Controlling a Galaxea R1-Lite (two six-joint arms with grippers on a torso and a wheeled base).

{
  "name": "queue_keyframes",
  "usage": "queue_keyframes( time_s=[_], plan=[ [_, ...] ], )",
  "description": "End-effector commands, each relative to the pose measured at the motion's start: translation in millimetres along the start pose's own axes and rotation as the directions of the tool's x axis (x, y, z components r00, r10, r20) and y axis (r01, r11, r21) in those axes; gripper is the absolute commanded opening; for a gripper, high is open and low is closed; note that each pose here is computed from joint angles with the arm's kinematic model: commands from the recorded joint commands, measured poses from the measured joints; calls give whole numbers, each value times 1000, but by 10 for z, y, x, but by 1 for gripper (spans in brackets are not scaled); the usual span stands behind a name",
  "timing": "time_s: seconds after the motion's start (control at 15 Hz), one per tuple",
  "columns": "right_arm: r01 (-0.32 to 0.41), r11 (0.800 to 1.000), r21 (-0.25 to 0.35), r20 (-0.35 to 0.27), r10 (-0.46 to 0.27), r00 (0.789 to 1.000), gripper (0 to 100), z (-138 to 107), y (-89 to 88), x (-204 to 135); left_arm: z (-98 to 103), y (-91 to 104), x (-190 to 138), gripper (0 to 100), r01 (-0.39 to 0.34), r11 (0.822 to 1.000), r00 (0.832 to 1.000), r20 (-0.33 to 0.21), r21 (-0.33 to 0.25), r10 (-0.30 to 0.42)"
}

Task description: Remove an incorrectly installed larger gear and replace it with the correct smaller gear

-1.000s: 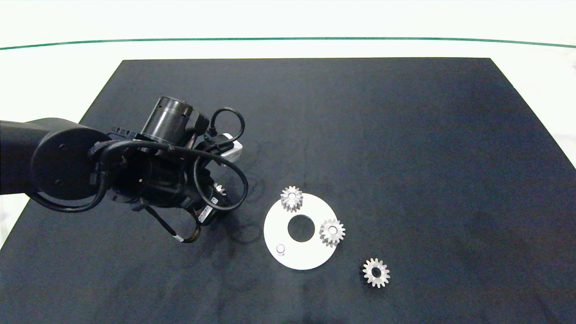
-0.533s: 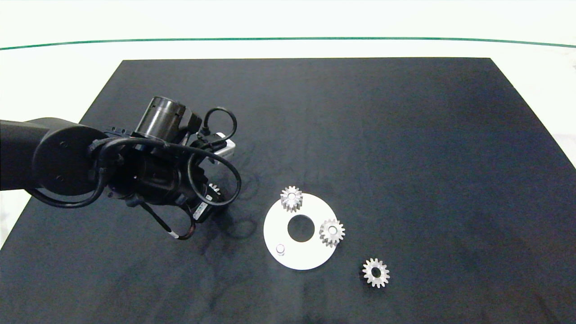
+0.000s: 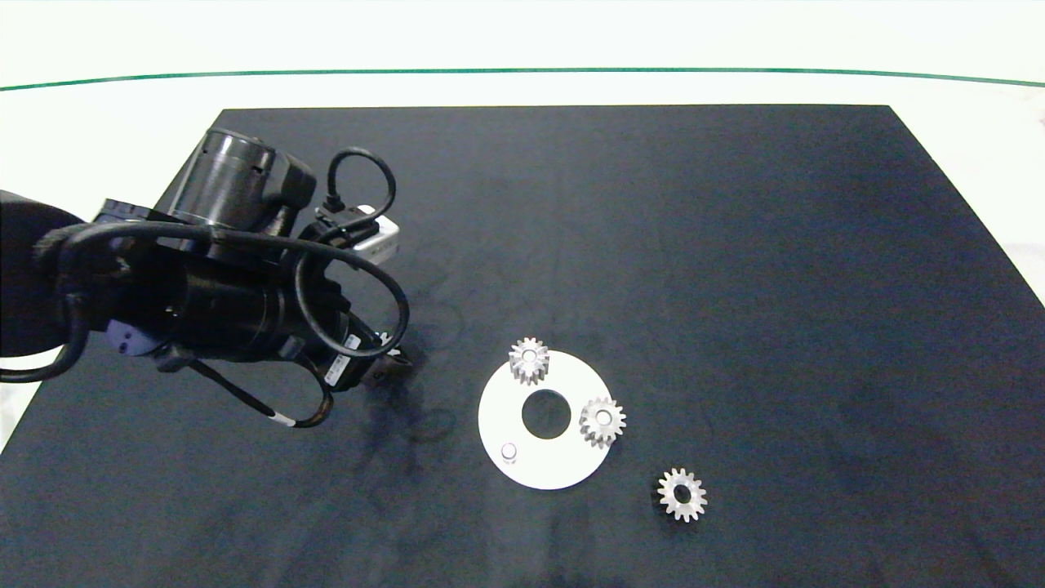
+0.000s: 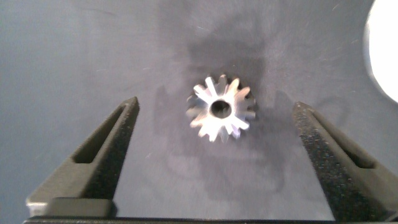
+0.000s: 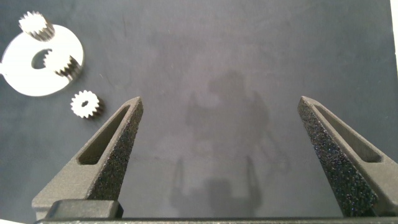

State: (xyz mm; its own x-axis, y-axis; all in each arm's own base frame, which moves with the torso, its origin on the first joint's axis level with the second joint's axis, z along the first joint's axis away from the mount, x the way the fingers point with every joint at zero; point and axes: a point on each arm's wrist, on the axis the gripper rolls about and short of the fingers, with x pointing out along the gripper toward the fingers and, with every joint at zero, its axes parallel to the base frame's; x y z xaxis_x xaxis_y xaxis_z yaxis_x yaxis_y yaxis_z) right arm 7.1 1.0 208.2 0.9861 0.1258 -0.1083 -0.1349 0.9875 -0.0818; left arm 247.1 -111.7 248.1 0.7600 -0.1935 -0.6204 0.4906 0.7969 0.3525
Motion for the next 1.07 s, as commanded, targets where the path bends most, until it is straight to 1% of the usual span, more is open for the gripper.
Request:
queue_keyframes(
  time_s=[0.07, 0.13, 0.2, 0.27, 0.4, 0.47, 0.53, 0.6, 0.67, 0.73, 0.8, 0.87, 0.93, 1.0, 1.07],
  plan=[
    [-31, 996, -83, -64, 26, 998, 100, 30, 1, 142, -14, 57, -530, 100, -43, 998, 992, 119, -44, 48],
    [-65, 989, -134, -85, 53, 995, 100, 41, 7, 193, -40, 75, -638, 100, -60, 996, 988, 138, -59, 68],
    [-87, 983, -164, -96, 72, 993, 100, 53, 11, 225, -74, 83, -721, 100, -78, 994, 985, 148, -83, 90],
    [-135, 970, -200, -114, 114, 987, 100, 75, 26, 280, -132, 100, -876, 100, -109, 986, 977, 168, -129, 130],
    [-207, 951, -229, -133, 180, 975, 100, 124, 58, 353, -263, 170, -1157, 100, -154, 971, 959, 211, -185, 192],
    [-267, 934, -236, -147, 237, 960, 100, 145, 88, 374, -372, 212, -1287, 100, -190, 958, 947, 216, -213, 236],
    [-332, 912, -242, -170, 297, 940, 100, 168, 119, 378, -454, 230, -1413, 100, -216, 948, 935, 230, -235, 270],
    [-390, 888, -245, -211, 343, 915, 100, 179, 151, 395, -553, 246, -1525, 100, -249, 933, 922, 231, -261, 311],
    [-429, 870, -245, -246, 372, 895, 100, 196, 183, 436, -663, 248, -1617, 100, -282, 917, 913, 217, -282, 347],
    [-442, 863, -244, -262, 380, 887, 100, 200, 201, 467, -717, 240, -1666, 100, -294, 910, 909, 210, -292, 361],
    [-468, 851, -239, -311, 389, 867, 100, 195, 256, 584, -838, 197, -1793, 100, -308, 902, 905, 198, -301, 375],
    [-486, 842, -235, -344, 395, 852, 100, 193, 297, 667, -895, 166, -1855, 100, -310, 902, 907, 191, -302, 375],
    [-515, 825, -234, -381, 410, 829, 100, 180, 355, 746, -934, 145, -1903, 100, -311, 901, 906, 193, -303, 378],
    [-539, 809, -236, -424, 414, 806, 100, 156, 427, 851, -974, 131, -1950, 100, -322, 894, 899, 196, -312, 392],
    [-555, 798, -234, -456, 414, 788, 100, 136, 479, 934, -996, 132, -1962, 100, -336, 886, 894, 188, -321, 407]
  ],
)
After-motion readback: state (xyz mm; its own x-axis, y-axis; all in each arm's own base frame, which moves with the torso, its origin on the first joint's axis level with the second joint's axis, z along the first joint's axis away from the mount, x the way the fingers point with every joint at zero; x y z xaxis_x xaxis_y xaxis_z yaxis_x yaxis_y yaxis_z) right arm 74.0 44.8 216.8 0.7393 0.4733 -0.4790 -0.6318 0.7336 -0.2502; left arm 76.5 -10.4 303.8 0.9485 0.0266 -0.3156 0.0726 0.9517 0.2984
